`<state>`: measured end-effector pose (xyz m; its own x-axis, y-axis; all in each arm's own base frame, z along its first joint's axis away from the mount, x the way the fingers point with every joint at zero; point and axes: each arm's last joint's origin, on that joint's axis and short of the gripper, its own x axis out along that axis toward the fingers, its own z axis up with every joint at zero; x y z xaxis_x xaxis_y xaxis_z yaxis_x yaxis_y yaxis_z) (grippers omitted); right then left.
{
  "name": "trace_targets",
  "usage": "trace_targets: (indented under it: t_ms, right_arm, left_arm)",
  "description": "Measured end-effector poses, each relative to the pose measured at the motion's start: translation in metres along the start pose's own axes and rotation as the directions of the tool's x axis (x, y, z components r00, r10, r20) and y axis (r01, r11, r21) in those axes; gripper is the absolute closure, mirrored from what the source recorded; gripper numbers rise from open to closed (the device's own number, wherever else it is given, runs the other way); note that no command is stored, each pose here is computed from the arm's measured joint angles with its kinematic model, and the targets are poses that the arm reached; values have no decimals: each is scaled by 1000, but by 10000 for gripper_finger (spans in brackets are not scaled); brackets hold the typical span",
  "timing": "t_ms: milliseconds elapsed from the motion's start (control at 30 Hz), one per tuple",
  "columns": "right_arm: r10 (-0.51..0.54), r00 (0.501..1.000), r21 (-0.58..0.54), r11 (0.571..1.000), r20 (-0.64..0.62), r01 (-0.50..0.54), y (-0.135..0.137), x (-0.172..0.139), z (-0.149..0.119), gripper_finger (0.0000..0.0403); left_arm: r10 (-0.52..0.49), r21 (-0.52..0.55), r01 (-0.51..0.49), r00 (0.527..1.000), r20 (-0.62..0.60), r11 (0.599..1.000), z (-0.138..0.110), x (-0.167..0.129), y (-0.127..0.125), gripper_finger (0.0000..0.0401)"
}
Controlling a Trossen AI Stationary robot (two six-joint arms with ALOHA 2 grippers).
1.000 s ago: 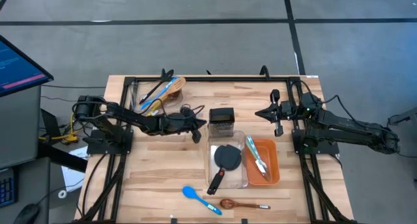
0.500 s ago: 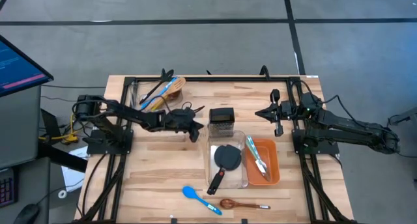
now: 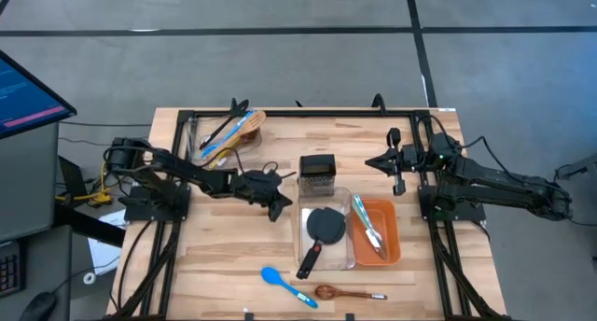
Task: Pick & Place Kitchen Items
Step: Adjust the orange bin on the table
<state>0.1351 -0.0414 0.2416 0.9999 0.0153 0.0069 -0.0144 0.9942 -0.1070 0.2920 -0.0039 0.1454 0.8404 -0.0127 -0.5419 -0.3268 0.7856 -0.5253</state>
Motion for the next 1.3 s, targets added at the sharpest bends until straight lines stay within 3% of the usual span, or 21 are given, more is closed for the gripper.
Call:
trace_targets:
  t_ms: [233,400,567,800,967,1100,1300]
  right_arm:
    - [0,1000,0,1000,0,0,0,0,0,403]
    - [0,1000,1,1000,-2,0,0,0,0,403]
    - [0,1000,1,1000,-3,0,0,0,0,403]
    - [1,1000,1,1000,-4,-1,0,0,0,403]
    - [1,1000,1,1000,-3,-1,0,0,0,403]
    - [0,1000,0,1000,3,0,0,0,0,403]
    - [11,1000,58,998,27,-13,2,1,3,403]
  left_arm:
    - [-78,195,70,996,32,978,-3,-1,-15,399]
    - [-111,256,88,991,79,963,7,-13,-23,399]
    - [-204,362,127,961,184,924,25,-45,-40,399]
    - [-377,483,206,880,290,851,37,-97,-70,399]
    - [-471,568,252,837,279,783,29,-117,-88,400]
    - [-507,615,276,829,236,738,19,-120,-97,400]
    - [-515,632,310,841,167,710,7,-120,-102,399]
